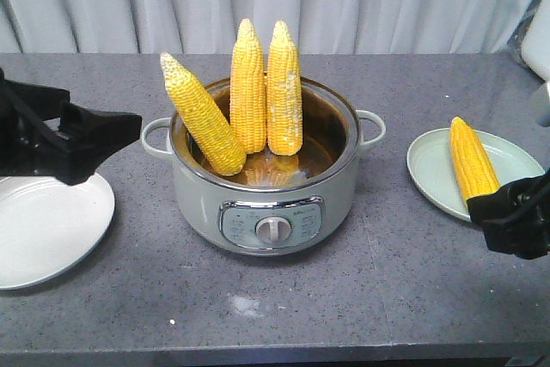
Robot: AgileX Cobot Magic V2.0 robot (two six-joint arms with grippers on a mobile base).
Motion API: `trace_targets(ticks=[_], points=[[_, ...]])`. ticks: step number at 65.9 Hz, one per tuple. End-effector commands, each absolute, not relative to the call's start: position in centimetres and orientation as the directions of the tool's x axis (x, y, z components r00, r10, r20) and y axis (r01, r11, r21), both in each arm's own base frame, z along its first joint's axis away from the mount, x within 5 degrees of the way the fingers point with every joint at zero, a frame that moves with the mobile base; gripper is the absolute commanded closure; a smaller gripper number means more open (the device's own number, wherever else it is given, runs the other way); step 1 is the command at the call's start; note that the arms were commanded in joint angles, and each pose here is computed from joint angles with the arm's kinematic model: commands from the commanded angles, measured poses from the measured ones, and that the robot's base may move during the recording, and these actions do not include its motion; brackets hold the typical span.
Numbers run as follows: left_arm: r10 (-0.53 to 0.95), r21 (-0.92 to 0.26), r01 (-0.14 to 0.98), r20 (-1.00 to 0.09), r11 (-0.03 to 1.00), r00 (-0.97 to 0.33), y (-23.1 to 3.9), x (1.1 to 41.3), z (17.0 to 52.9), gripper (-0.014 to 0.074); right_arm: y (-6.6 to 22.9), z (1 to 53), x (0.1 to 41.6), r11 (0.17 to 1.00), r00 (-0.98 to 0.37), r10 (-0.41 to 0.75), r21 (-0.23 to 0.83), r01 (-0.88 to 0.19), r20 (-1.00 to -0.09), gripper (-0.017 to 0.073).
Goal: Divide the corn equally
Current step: 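Move the left gripper to the corn cob nearest it in the pot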
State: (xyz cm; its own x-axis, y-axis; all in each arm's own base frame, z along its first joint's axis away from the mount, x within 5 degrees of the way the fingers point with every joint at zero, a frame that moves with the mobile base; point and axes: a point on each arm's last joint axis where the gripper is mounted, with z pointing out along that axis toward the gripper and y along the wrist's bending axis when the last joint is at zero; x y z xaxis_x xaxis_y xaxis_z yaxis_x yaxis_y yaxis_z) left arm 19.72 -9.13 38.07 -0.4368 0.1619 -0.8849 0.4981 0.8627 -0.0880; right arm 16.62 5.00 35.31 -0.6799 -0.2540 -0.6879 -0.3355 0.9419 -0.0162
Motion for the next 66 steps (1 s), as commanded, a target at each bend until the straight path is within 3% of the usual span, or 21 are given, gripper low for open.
trace_targets(ticks=[1,66], points=[[0.057,-0.118,0.448,-0.932,0.886,-0.358,-9.4,21.3,39.4,-0.0001,5.1,36.7,16.7,0.942,-0.618,-0.238,-0.022,-0.335,-0.749,0.0083],[-0.040,-0.227,0.368,-0.891,0.902,-0.452,-14.2,34.8,35.7,0.0001,5.1,36.7,16.7,0.942,-0.620,-0.238,-0.022,-0.335,-0.747,0.0083]])
